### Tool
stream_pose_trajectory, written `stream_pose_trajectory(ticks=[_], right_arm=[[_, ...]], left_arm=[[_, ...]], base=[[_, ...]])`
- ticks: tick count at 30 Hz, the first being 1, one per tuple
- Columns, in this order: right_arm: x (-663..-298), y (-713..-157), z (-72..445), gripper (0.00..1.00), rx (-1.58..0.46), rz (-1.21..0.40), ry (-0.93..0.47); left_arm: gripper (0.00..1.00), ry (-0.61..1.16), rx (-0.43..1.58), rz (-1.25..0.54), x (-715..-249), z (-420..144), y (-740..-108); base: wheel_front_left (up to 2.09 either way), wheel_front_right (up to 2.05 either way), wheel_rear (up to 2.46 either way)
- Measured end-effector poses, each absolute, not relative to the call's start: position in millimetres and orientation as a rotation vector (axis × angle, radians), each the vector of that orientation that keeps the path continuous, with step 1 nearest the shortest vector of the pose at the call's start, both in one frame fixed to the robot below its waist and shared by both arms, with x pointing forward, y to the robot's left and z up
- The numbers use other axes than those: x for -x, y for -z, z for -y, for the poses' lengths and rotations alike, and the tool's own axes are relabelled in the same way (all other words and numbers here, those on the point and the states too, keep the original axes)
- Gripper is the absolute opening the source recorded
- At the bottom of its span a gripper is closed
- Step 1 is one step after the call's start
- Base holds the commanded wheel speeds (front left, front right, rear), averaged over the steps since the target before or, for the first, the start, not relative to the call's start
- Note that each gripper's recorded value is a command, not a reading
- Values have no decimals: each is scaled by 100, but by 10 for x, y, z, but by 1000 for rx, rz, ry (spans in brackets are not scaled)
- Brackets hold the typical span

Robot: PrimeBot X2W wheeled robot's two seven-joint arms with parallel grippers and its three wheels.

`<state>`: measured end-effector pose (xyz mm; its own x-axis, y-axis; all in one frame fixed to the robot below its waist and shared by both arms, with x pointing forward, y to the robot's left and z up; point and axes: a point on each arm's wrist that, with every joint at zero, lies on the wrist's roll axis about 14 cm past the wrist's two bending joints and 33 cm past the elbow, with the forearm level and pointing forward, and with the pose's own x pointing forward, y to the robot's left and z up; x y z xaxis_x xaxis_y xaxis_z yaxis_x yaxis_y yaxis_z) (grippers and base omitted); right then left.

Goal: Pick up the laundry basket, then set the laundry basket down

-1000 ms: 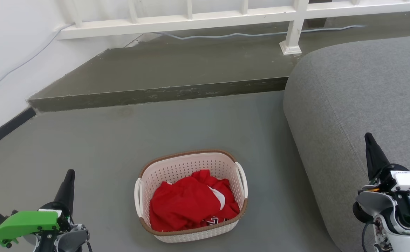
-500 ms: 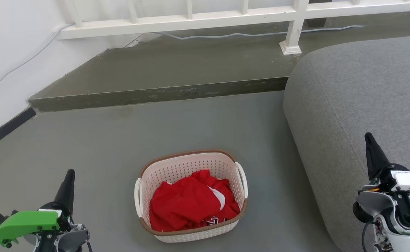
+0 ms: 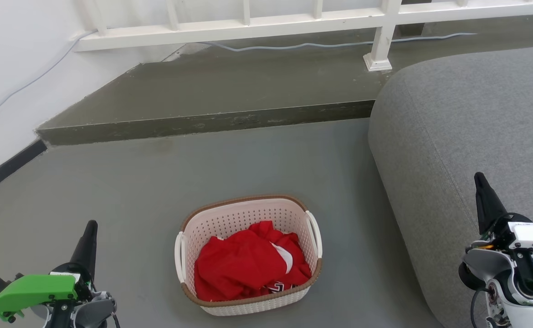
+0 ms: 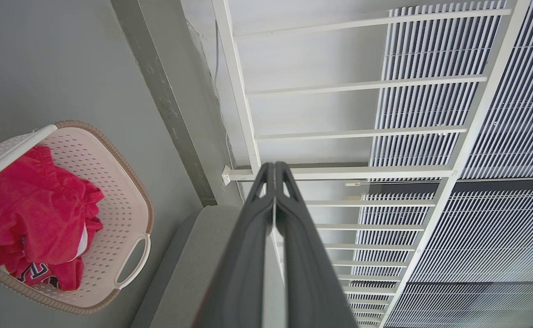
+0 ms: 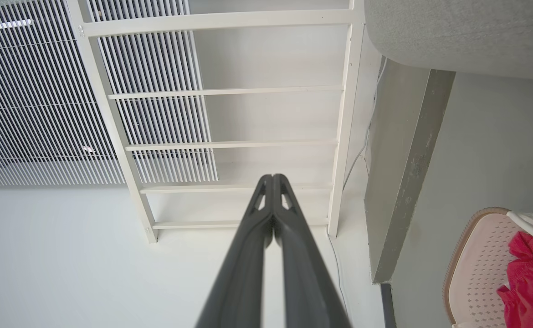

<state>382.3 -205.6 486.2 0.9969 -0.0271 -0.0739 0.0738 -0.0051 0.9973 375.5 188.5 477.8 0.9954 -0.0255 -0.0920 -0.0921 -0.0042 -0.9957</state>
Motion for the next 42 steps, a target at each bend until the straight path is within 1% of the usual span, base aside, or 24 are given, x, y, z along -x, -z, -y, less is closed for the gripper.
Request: stream_pose_trajectory(ticks=[42], right_arm=[[-3822, -4864, 2059, 0, -1575, -35, 80]], left_arm=[[0, -52, 1575, -92, -3755, -1884, -4780]], base=[[0, 0, 0]])
